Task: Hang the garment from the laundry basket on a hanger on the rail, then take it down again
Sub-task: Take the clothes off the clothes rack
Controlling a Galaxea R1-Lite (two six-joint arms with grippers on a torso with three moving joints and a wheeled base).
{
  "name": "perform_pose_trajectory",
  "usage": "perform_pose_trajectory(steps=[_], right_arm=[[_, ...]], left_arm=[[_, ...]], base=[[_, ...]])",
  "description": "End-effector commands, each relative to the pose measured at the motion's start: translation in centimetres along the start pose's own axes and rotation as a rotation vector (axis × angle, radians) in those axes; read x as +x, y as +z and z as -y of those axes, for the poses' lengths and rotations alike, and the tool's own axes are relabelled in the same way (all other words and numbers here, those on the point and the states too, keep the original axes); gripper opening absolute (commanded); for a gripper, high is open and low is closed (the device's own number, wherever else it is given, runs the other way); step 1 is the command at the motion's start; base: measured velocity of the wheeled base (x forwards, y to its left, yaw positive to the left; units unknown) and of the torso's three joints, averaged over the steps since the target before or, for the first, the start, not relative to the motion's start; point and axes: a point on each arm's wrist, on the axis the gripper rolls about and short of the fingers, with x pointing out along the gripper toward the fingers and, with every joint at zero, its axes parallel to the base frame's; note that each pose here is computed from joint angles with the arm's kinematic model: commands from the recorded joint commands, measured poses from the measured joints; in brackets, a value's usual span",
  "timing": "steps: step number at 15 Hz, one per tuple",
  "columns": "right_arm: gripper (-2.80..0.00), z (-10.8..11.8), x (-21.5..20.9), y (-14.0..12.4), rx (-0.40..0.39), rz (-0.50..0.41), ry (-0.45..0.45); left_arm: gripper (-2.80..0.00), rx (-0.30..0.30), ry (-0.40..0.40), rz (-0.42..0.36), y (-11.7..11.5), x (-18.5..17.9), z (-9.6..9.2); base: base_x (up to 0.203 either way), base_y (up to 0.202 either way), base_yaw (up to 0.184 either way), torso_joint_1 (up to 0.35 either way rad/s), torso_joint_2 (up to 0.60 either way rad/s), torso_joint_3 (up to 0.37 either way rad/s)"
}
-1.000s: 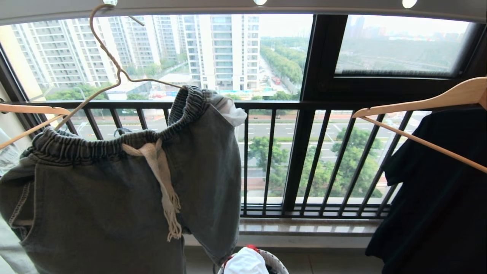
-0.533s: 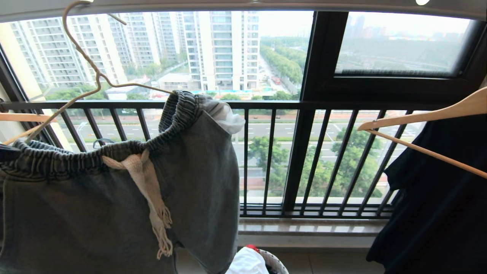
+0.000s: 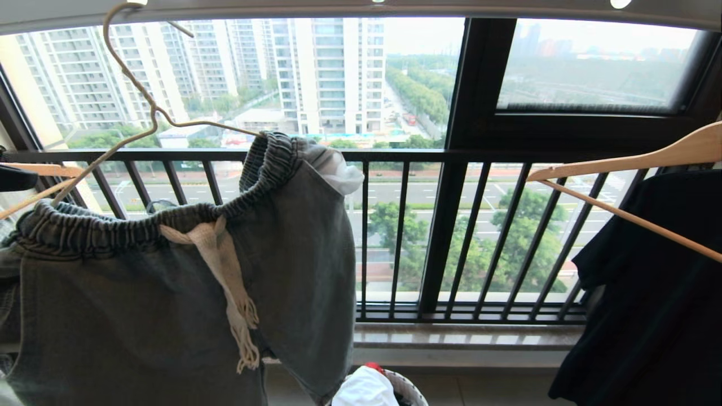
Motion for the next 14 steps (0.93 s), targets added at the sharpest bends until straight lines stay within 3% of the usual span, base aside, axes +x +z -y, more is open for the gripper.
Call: perform_pose_trajectory(steps=[1,4,9,14], right_arm=[[-2.80,0.0,0.0,0.0,0.000,-0.001,0.001],[-2.80,0.0,0.0,0.0,0.000,-0.001,0.001],[-2.80,0.0,0.0,0.0,0.000,-0.002,0.001],[-2.80,0.0,0.0,0.0,0.000,-0.001,0.001]], left_arm=[[0.00,0.008,0.016,-0.014,0.2,0.5,-0.3],[0.00,0.034,0.013,-0.004,0.8,2.1,-1.1],[0.00,0.016,-0.076,-0.036,1.4,6.2,-2.4],[0.00,0.041,-0.054,0.016,2.9,10.6,-4.5]], base=[[0.000,0.000,0.000,0.000,0.00,0.000],[0.000,0.000,0.000,0.000,0.00,0.000],[0.000,0.000,0.000,0.000,0.00,0.000],[0.000,0.000,0.000,0.000,0.00,0.000]])
